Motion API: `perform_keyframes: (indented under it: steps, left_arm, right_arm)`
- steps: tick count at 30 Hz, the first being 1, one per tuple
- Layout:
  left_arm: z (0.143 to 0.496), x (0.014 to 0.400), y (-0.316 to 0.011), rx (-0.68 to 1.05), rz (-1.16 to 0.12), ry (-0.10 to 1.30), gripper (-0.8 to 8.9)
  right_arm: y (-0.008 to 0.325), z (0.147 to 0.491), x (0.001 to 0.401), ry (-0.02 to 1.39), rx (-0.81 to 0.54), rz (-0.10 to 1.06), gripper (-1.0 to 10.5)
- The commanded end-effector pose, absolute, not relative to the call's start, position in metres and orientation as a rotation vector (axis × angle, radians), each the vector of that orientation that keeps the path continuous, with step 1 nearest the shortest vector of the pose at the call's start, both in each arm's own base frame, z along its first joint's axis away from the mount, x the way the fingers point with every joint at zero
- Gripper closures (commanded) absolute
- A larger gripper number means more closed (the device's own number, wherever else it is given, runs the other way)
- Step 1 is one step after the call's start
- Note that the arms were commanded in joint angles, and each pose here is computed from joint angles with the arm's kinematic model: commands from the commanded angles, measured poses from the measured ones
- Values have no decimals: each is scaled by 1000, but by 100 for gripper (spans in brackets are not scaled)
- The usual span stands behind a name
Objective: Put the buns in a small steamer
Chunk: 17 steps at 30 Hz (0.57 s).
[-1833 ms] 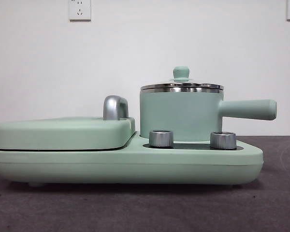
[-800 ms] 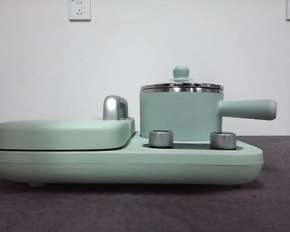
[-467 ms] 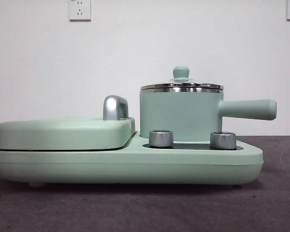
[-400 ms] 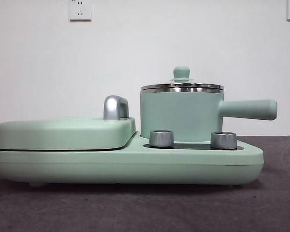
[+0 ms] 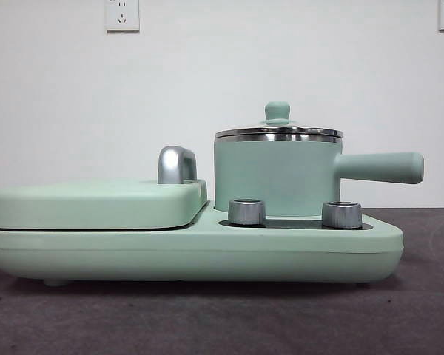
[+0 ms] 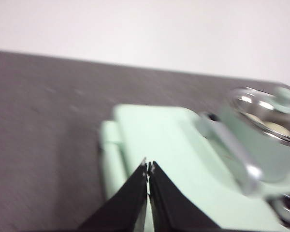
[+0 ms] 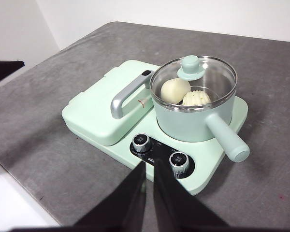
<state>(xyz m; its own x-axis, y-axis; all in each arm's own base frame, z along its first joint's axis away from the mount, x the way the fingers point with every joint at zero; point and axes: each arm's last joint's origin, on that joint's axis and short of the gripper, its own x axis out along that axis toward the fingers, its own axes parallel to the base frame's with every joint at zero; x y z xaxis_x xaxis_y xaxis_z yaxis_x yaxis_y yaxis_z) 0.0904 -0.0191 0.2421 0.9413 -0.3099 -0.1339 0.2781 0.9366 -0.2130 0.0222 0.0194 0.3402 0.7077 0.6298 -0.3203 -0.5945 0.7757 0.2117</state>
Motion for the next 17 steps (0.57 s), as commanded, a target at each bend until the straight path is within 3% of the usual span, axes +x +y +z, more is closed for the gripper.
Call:
perform_keyframes:
  steps: [1,9,17]
  left_arm:
    - [222,94,-15,-130,-263,81,807]
    - [176,96,-5,-117,-41,84,807]
    - [158,96,-3,-106,0,99,807]
  right_arm:
    - [19,344,21,369,93,691,922]
    - [19,344,21,369,93,691,922]
    - [19,344,21,369,93,691,922]
